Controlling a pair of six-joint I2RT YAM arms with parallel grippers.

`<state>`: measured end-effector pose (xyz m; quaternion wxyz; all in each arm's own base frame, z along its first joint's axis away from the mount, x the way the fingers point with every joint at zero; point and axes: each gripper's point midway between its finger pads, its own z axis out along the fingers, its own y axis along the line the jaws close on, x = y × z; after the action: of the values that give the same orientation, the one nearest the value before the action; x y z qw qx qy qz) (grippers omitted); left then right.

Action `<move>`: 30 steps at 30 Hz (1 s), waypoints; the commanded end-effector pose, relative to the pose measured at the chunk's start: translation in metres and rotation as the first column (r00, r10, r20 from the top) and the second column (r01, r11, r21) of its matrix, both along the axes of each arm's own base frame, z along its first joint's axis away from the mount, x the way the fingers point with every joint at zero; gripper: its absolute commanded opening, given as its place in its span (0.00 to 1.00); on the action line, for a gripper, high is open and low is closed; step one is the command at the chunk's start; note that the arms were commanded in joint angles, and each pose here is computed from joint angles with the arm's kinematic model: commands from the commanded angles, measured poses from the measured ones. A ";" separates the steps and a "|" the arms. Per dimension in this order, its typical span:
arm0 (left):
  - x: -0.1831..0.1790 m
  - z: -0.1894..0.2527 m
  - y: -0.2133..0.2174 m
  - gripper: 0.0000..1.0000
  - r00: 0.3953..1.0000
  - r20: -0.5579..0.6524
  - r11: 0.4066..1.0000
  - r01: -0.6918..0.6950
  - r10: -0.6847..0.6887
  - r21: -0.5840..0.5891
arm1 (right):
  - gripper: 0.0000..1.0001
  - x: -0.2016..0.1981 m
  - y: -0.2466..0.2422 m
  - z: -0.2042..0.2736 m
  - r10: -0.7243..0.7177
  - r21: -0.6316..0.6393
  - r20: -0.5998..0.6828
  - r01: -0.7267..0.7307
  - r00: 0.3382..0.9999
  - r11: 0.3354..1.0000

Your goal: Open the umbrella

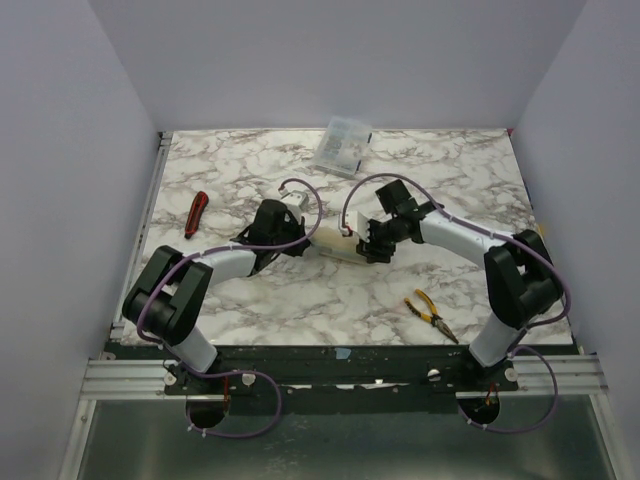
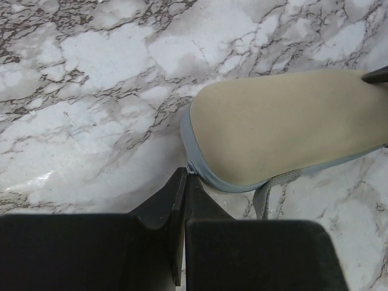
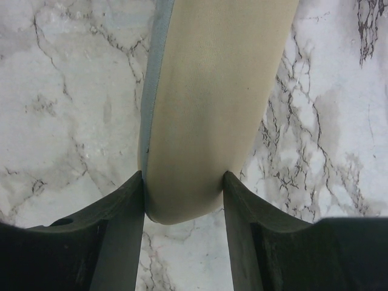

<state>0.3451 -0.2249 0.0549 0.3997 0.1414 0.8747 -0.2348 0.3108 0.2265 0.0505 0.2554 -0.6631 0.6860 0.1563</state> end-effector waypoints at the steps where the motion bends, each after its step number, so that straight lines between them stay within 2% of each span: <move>1: 0.005 0.024 -0.007 0.00 0.984 0.135 0.992 0.124 -0.119 -0.028 | 0.31 -0.058 -0.046 -0.042 0.144 -0.170 -0.134 -0.166 0.980 0.971; 5: -0.011 0.025 -0.020 0.00 0.960 0.157 0.970 0.240 -0.231 -0.040 | 0.32 -0.037 -0.046 -0.040 0.252 -0.201 0.012 -0.245 0.968 0.949; 9: -0.022 0.022 -0.028 0.00 0.939 0.159 0.949 0.312 -0.303 -0.033 | 0.33 -0.027 -0.039 -0.037 0.382 -0.206 0.111 -0.355 0.917 0.912; 13: -0.028 0.017 -0.035 0.00 0.924 0.154 0.934 0.356 -0.349 -0.016 | 0.34 -0.036 -0.033 -0.037 0.571 -0.217 0.181 -0.534 0.801 0.817; 19: -0.021 0.016 -0.037 0.00 0.922 0.157 0.934 0.356 -0.353 0.009 | 0.34 -0.052 -0.027 -0.040 0.729 -0.209 0.207 -0.699 0.652 0.684; 21: -0.016 0.015 -0.036 0.00 0.930 0.152 0.941 0.337 -0.336 0.016 | 0.34 -0.052 -0.024 -0.041 0.757 -0.214 0.222 -0.727 0.615 0.653; 24: -0.011 0.016 -0.037 0.00 0.937 0.147 0.948 0.318 -0.316 0.012 | 0.35 -0.044 -0.017 -0.041 0.763 -0.221 0.263 -0.733 0.591 0.644; 25: -0.012 0.016 -0.037 0.00 0.938 0.140 0.948 0.319 -0.317 0.006 | 0.36 -0.036 -0.012 -0.039 0.750 -0.224 0.290 -0.720 0.594 0.657; 27: -0.019 0.015 -0.041 0.00 0.933 0.130 0.941 0.340 -0.335 -0.011 | 0.49 -0.018 -0.004 -0.035 0.706 -0.229 0.348 -0.675 0.616 0.702; 28: -0.022 0.015 -0.041 0.00 0.933 0.124 0.940 0.342 -0.338 -0.015 | 0.61 -0.005 0.001 -0.030 0.655 -0.222 0.388 -0.624 0.648 0.749; 30: -0.031 0.013 -0.041 0.00 0.931 0.114 0.936 0.350 -0.346 -0.023 | 0.80 0.017 0.005 -0.019 0.548 -0.201 0.429 -0.515 0.718 0.833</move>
<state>0.3018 -0.2506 0.0400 0.3558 0.2932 0.8374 -0.2936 0.3313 0.2162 0.0479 0.3167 -0.8830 0.3465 0.0015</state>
